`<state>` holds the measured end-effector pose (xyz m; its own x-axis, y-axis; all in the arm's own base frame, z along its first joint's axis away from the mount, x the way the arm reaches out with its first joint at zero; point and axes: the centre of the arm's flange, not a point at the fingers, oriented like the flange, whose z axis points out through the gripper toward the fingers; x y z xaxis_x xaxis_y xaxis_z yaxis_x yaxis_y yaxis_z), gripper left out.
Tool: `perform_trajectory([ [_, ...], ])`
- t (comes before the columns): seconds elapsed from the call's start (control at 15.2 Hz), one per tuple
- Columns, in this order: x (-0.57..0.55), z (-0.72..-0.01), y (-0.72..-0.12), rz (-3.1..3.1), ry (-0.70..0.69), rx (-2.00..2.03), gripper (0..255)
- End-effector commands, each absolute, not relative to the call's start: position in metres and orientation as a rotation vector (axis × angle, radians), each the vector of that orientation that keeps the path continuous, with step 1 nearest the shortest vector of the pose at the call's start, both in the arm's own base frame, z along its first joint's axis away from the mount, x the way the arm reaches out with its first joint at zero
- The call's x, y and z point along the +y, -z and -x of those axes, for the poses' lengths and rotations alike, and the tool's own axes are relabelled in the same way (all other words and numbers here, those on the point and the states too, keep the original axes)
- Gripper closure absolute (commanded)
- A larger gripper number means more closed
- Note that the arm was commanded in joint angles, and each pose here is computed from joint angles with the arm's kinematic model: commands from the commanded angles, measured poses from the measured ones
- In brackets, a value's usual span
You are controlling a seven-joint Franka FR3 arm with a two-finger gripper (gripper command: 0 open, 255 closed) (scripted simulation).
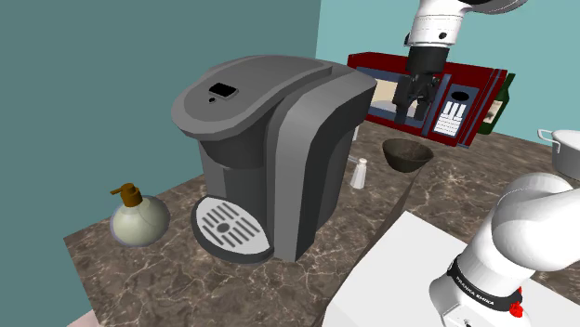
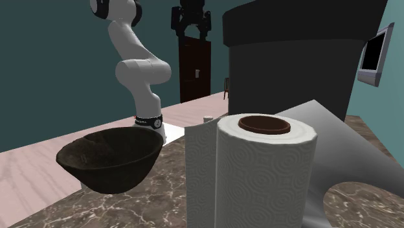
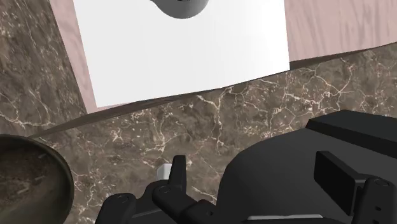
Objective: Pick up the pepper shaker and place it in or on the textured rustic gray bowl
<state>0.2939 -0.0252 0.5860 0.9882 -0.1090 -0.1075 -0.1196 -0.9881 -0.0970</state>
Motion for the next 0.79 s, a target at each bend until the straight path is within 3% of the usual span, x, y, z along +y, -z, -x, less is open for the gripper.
perform_trajectory([
  [0.0, -0.025, -0.294, -0.586, 3.029, -0.155, 0.175, 0],
  [0.73, -0.064, -0.344, -0.468, 3.063, 0.015, 0.331, 0],
])
